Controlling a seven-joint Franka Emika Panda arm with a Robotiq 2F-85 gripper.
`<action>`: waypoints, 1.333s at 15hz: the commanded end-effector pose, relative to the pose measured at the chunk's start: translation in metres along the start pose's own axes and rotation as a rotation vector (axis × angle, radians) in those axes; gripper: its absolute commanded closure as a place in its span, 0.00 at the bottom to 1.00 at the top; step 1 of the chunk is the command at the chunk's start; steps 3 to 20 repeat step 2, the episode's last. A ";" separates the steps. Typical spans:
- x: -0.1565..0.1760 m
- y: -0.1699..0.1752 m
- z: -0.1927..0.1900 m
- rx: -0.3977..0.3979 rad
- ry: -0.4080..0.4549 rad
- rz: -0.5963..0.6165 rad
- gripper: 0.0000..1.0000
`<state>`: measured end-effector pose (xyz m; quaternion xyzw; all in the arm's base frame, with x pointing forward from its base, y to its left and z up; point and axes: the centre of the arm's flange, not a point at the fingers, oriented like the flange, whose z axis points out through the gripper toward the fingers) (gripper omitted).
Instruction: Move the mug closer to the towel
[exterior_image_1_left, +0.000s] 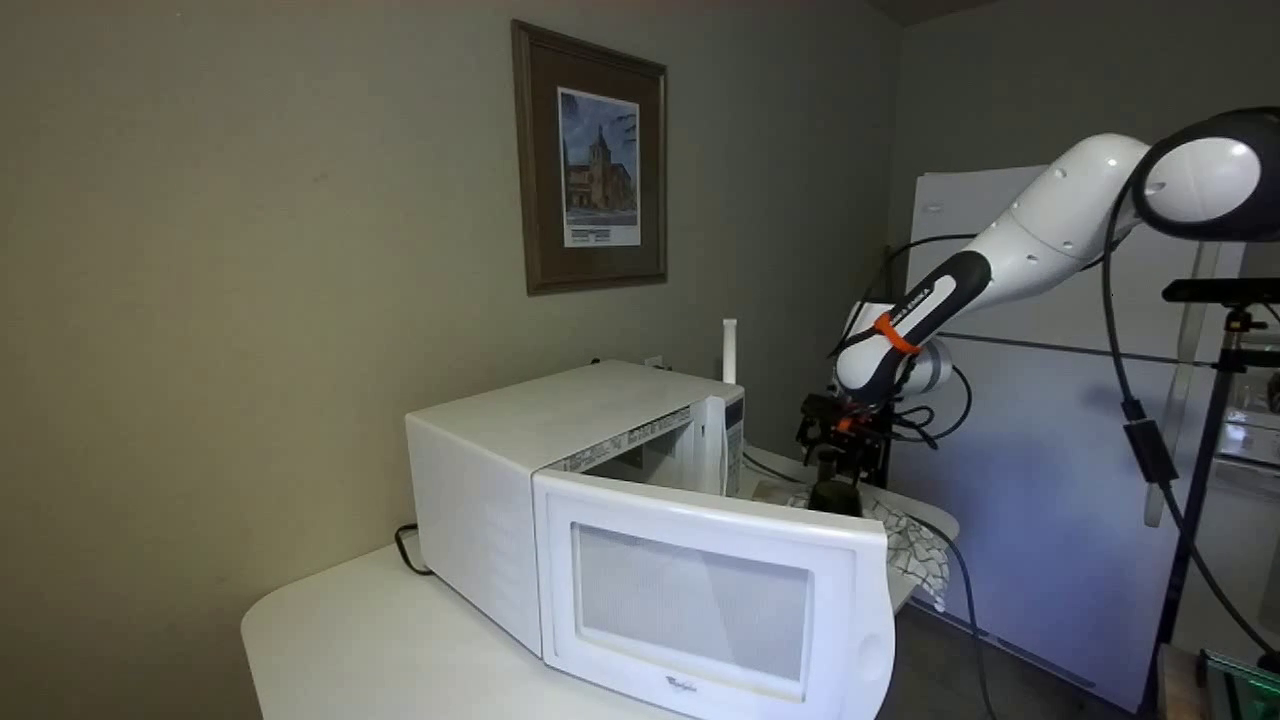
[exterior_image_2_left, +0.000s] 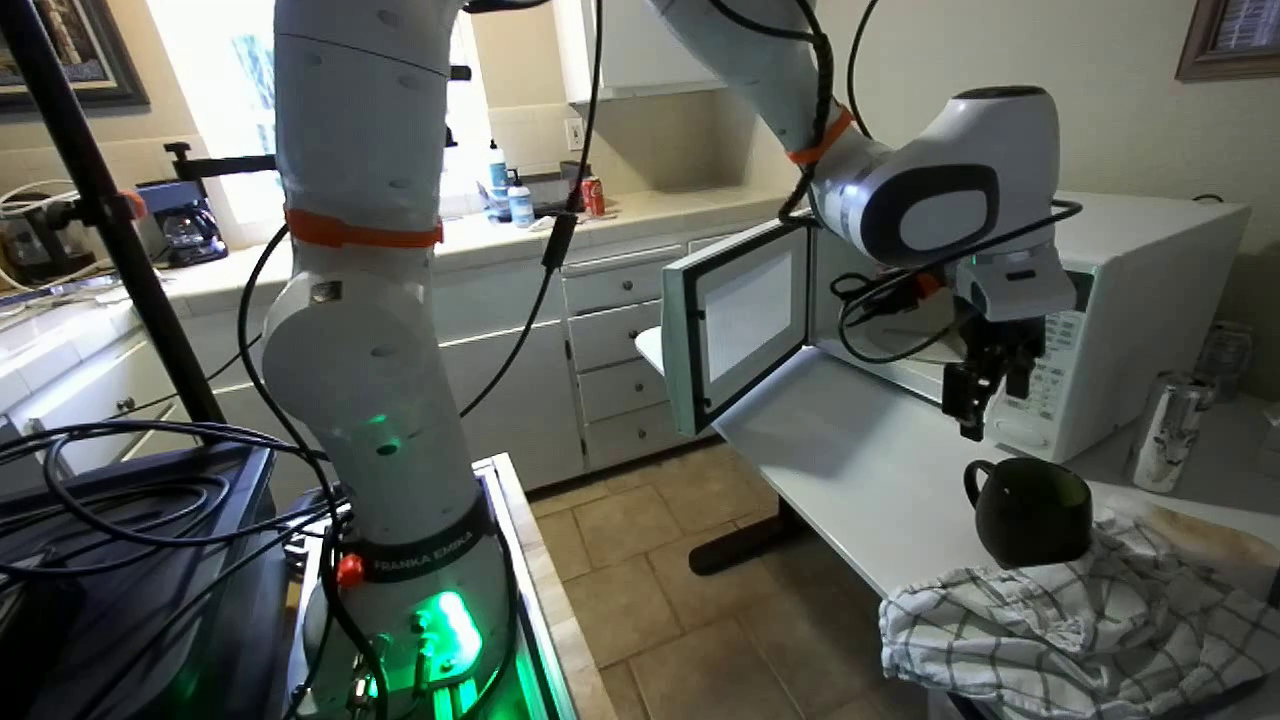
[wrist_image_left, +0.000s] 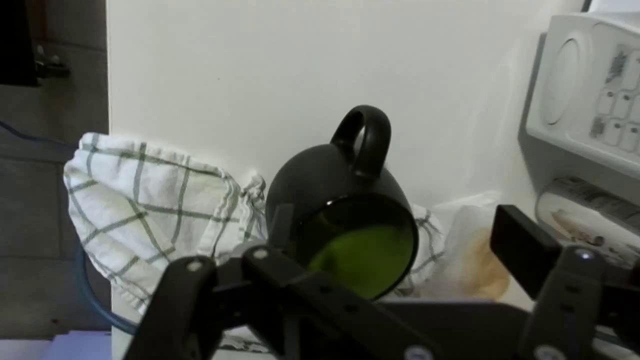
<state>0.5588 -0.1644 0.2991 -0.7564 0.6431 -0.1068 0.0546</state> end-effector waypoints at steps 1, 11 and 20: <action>0.001 0.008 -0.016 0.028 0.008 -0.044 0.00; 0.002 0.016 -0.031 0.049 0.012 -0.075 0.00; 0.002 0.016 -0.031 0.049 0.012 -0.075 0.00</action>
